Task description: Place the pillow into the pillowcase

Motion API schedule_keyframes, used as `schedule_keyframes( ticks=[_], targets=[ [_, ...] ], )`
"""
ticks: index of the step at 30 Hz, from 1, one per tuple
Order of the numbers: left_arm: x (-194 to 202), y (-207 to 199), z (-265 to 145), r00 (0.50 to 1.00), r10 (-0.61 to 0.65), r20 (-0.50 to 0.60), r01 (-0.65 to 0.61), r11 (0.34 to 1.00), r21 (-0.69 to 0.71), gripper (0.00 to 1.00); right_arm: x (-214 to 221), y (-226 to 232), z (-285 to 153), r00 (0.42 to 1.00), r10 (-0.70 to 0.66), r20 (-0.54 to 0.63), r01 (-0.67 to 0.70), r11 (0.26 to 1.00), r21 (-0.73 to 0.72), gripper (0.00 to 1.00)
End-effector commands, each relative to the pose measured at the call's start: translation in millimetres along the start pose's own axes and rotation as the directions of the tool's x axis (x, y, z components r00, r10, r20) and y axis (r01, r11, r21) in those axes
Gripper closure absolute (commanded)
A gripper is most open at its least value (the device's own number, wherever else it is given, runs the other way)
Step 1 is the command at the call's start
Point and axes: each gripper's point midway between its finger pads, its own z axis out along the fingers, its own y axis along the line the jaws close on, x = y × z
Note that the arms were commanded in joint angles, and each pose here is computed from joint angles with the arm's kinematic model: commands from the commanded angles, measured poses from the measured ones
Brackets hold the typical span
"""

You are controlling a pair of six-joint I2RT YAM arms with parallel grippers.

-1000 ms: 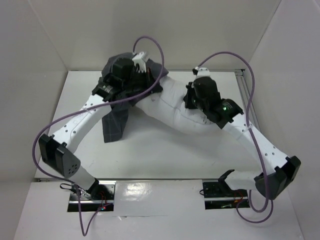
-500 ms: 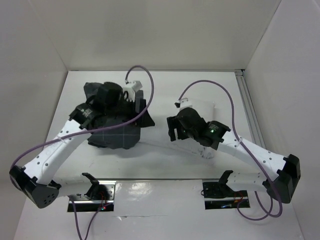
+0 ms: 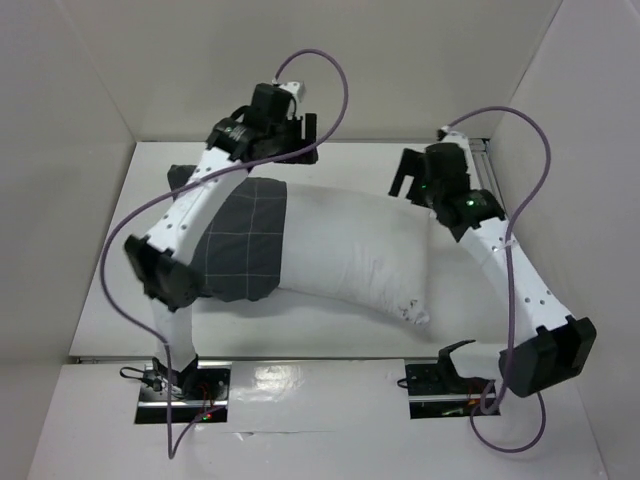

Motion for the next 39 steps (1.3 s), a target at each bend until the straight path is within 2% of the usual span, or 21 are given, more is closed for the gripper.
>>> schedule_keyframes(
  ticks=[1,2,5,6,13,17,18,20,21,26,29,30,32,34,39],
  targets=[
    [9,60,38,0.996,0.053,-0.071,-0.074,0.941,-0.331,0.2,5,-19,18,0.987,0.102,-0.122,-0.12,0.982,-0.148,0.0],
    [7,72,36,0.994,0.068,-0.081,-0.095,0.912,-0.399,0.2,3,-39,24,0.979,0.156,-0.127,-0.172,0.978,-0.122,0.0],
    [23,93,48,0.988,0.075,-0.133,-0.131,0.865,-0.485,0.2,33,-58,36,0.951,0.224,-0.215,-0.251,0.962,-0.11,0.0],
    [31,98,53,0.986,0.075,-0.151,-0.142,0.854,-0.5,0.2,53,-74,43,0.934,0.249,-0.258,-0.274,0.96,-0.065,0.0],
    [57,122,59,0.965,0.086,-0.247,-0.217,0.789,-0.575,0.18,119,-93,49,0.877,0.305,-0.372,-0.332,0.943,-0.008,0.0],
    [71,126,62,0.954,0.061,-0.293,-0.217,0.817,-0.535,0.55,144,-75,49,0.858,0.279,-0.432,-0.326,0.945,-0.037,0.0],
    [72,123,63,0.953,0.058,-0.299,-0.212,0.829,-0.517,0.79,151,-72,50,0.853,0.268,-0.448,-0.319,0.947,-0.042,0.0],
    [75,122,66,0.951,0.036,-0.308,-0.188,0.856,-0.481,0.95,154,-65,49,0.854,0.257,-0.452,-0.309,0.95,-0.044,0.0],
    [70,120,63,0.955,0.021,-0.295,-0.161,0.875,-0.457,1.0,157,-59,51,0.854,0.248,-0.457,-0.304,0.951,-0.051,0.0],
    [48,115,43,0.975,0.006,-0.22,-0.108,0.886,-0.452,1.0,146,-61,54,0.872,0.25,-0.42,-0.286,0.958,-0.023,0.0],
    [30,99,30,0.989,-0.01,-0.145,-0.05,0.914,-0.402,0.75,134,-68,50,0.896,0.231,-0.379,-0.249,0.968,0.0,0.0],
    [28,91,19,0.991,-0.011,-0.13,-0.038,0.93,-0.366,0.5,125,-66,49,0.907,0.221,-0.36,-0.242,0.97,-0.016,0.0],
    [21,83,13,0.995,-0.009,-0.096,-0.022,0.946,-0.325,0.31,122,-68,45,0.909,0.221,-0.354,-0.238,0.971,-0.004,0.0],
    [24,76,8,0.994,-0.004,-0.107,-0.027,0.957,-0.288,0.2,122,-69,45,0.911,0.211,-0.354,-0.228,0.974,-0.008,0.0],
    [56,84,21,0.976,-0.01,-0.216,-0.055,0.955,-0.293,0.18,122,-70,46,0.913,0.211,-0.35,-0.225,0.974,0.0,0.0]
  ],
)
